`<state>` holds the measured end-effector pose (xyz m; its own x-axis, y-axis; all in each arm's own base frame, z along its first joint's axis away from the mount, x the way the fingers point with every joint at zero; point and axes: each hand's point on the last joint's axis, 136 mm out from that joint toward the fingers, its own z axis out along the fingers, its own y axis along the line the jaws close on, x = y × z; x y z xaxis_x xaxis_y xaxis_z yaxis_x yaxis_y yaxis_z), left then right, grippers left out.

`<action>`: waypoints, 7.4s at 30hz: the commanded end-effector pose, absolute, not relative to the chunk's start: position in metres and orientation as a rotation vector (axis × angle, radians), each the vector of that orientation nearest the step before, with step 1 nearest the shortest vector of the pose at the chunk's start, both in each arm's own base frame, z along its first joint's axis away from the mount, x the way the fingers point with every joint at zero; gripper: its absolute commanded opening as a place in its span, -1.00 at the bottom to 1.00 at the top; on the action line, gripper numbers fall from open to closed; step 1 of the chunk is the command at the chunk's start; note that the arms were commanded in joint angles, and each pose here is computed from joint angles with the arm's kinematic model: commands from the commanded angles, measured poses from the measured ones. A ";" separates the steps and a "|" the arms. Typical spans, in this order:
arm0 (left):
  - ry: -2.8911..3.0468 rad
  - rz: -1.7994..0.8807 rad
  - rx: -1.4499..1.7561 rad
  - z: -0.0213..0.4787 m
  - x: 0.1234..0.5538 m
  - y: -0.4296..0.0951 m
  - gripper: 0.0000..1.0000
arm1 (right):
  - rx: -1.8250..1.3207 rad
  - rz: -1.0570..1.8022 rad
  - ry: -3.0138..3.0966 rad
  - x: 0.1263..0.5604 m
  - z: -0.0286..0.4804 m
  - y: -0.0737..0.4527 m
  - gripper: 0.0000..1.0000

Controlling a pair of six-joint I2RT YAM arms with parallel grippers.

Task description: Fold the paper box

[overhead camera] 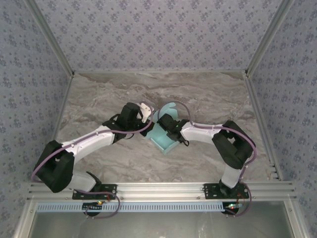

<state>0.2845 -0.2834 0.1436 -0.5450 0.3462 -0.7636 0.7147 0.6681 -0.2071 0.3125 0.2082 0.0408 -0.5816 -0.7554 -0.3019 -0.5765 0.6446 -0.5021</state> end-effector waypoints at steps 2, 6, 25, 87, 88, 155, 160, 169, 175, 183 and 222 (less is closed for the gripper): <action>2.104 -0.783 0.956 0.151 0.261 -0.305 -1.00 | -1.083 -0.182 2.488 0.283 0.039 0.208 -0.21; 2.090 -0.757 0.978 0.148 0.261 -0.302 -1.00 | -0.936 0.190 2.477 0.276 0.078 0.218 -0.07; 2.025 -0.710 1.055 0.147 0.260 -0.301 -1.00 | -0.064 1.253 2.582 0.288 0.084 0.178 -0.12; 2.046 -0.728 1.058 0.141 0.269 -0.311 -1.00 | -0.319 -0.131 3.029 0.265 -0.018 0.148 -0.65; 2.046 -0.727 1.056 0.141 0.269 -0.311 -1.00 | -0.332 -0.158 3.014 0.266 -0.018 0.150 -0.64; 2.091 -0.823 0.719 0.156 0.295 -0.260 -0.03 | -0.554 0.738 2.310 0.282 0.152 0.167 0.16; 2.123 -0.852 0.712 0.148 0.295 -0.268 -0.35 | -0.577 0.738 2.316 0.294 0.147 0.179 0.06; 2.142 -0.817 0.715 0.146 0.299 -0.272 -0.59 | -0.626 0.693 2.319 0.303 0.144 0.191 -0.10; 2.164 -0.801 0.700 0.145 0.304 -0.273 -0.76 | -0.636 0.726 2.317 0.297 0.145 0.207 -0.22; 2.147 -0.694 0.791 0.144 0.309 -0.269 -0.82 | -0.604 0.643 2.311 0.293 0.155 0.199 -0.14; 2.236 -0.661 0.563 0.145 0.321 -0.259 -1.00 | -0.265 0.248 2.250 0.325 0.151 0.187 -0.76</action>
